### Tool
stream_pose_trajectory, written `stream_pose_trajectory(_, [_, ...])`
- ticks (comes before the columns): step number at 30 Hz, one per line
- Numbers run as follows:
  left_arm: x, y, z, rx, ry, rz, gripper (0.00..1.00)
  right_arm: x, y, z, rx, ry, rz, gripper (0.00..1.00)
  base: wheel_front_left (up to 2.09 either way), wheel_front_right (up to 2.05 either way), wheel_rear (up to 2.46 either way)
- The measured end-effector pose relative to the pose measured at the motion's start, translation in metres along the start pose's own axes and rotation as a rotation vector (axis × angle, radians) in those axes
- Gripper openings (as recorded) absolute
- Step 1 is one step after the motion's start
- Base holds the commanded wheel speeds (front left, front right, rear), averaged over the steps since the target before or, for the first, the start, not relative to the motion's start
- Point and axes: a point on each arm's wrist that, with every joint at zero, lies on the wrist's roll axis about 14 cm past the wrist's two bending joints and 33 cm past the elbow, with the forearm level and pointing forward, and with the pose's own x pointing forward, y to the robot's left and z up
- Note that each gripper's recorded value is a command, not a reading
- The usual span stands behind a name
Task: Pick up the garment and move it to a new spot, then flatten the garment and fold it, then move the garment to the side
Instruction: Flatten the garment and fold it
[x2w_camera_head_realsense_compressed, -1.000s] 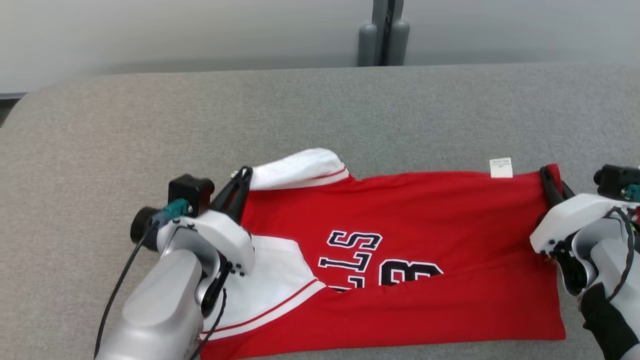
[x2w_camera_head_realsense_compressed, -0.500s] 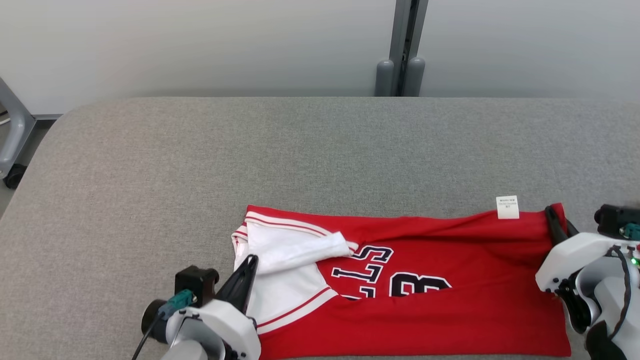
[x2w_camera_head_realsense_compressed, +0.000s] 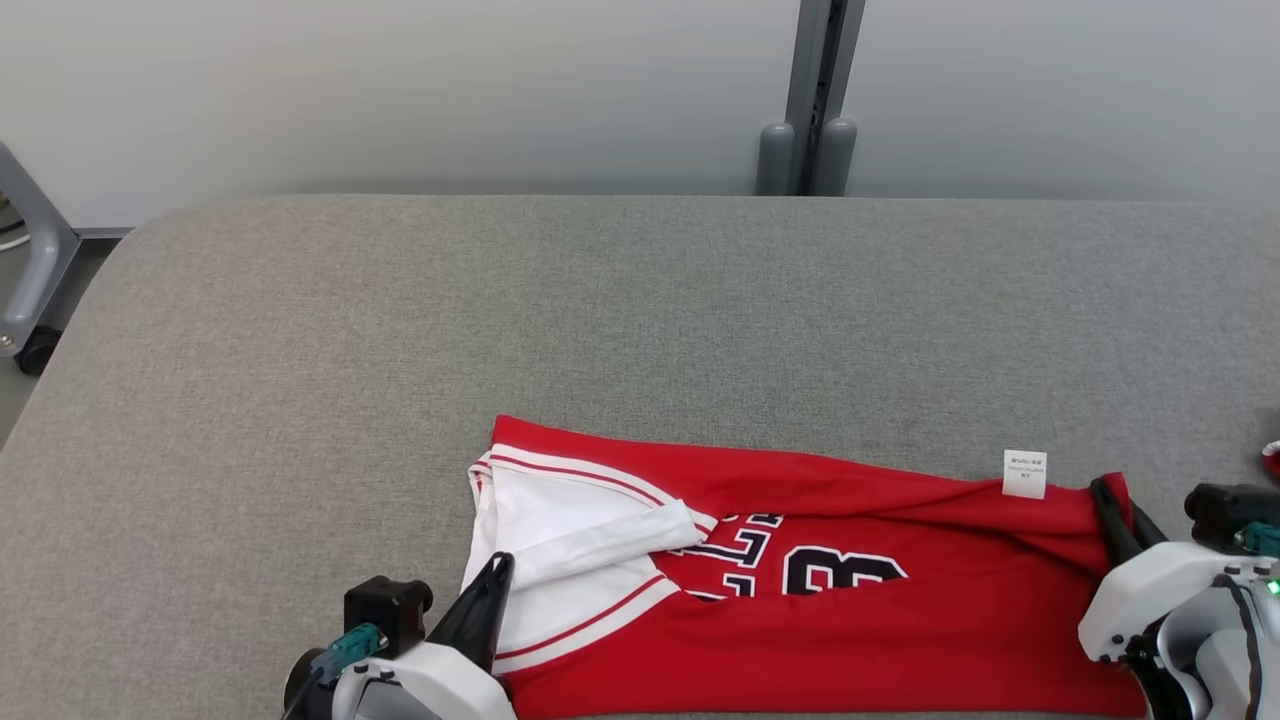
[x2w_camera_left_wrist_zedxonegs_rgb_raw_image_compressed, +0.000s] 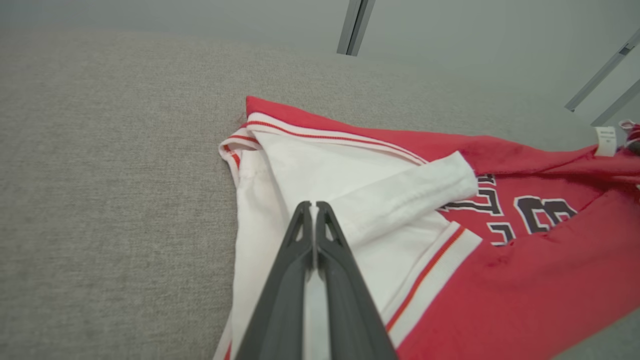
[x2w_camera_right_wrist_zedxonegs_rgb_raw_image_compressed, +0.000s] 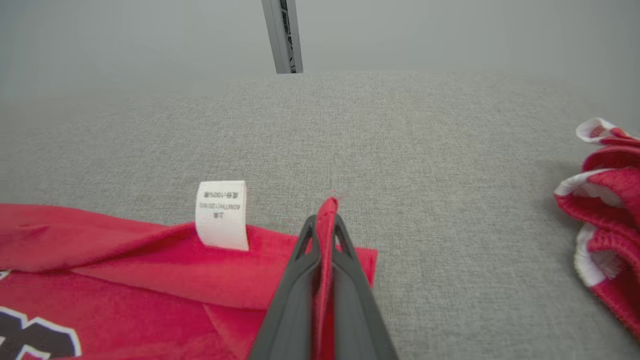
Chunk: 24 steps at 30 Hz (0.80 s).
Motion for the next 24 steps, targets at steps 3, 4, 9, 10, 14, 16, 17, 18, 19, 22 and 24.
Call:
stream_pose_trajectory(3, [-0.001, -0.001, -0.001, -0.004, 0.0, 0.0, 0.0, -0.004, 0.003, 0.002, 0.002, -0.021, 0.007, 0.0, 0.0, 0.0, 0.0])
stream_pose_trajectory(4, [-0.002, -0.001, -0.001, -0.006, 0.001, 0.0, 0.0, -0.005, 0.004, 0.003, 0.003, -0.028, 0.009, 0.0, 0.0, 0.0, 0.0])
stream_pose_trajectory(9, [-0.007, -0.001, -0.006, -0.01, 0.009, 0.007, 0.0, -0.016, 0.011, 0.009, 0.005, -0.076, 0.022, 0.0, 0.0, 0.0, 0.0])
stream_pose_trajectory(10, [-0.008, -0.001, -0.005, -0.012, 0.007, 0.007, 0.0, -0.018, 0.013, 0.009, 0.001, -0.082, 0.025, 0.0, 0.0, 0.0, 0.0])
stream_pose_trajectory(14, [-0.012, 0.0, -0.007, -0.025, 0.005, 0.015, 0.0, -0.032, 0.017, -0.008, 0.003, -0.054, 0.022, 0.0, 0.0, 0.0, 0.0])
stream_pose_trajectory(16, [-0.013, 0.0, -0.006, -0.026, 0.0, 0.018, 0.0, -0.036, 0.014, -0.013, 0.008, -0.044, 0.011, 0.0, 0.0, 0.0, 0.0])
stream_pose_trajectory(17, [-0.014, 0.0, -0.006, -0.027, -0.003, 0.019, 0.0, -0.037, 0.014, -0.014, 0.011, -0.044, 0.007, 0.0, 0.0, 0.0, 0.0])
stream_pose_trajectory(18, [-0.014, 0.0, -0.006, -0.026, -0.003, 0.02, 0.0, -0.038, 0.013, -0.015, 0.015, -0.043, 0.002, 0.0, 0.0, 0.0, 0.0])
stream_pose_trajectory(19, [-0.015, 0.001, -0.007, -0.028, 0.0, 0.022, 0.0, -0.038, 0.013, -0.016, 0.019, -0.041, -0.001, 0.0, 0.0, 0.0, 0.0])
stream_pose_trajectory(22, [-0.019, 0.003, -0.012, -0.027, 0.011, 0.03, 0.0, -0.041, 0.008, -0.02, 0.036, -0.033, -0.025, 0.0, 0.0, 0.0, 0.0])
stream_pose_trajectory(24, [-0.019, 0.007, -0.01, -0.017, 0.003, 0.047, 0.09, -0.041, 0.003, -0.021, 0.06, -0.036, -0.049, 0.47, 0.0, 0.0, 0.0])
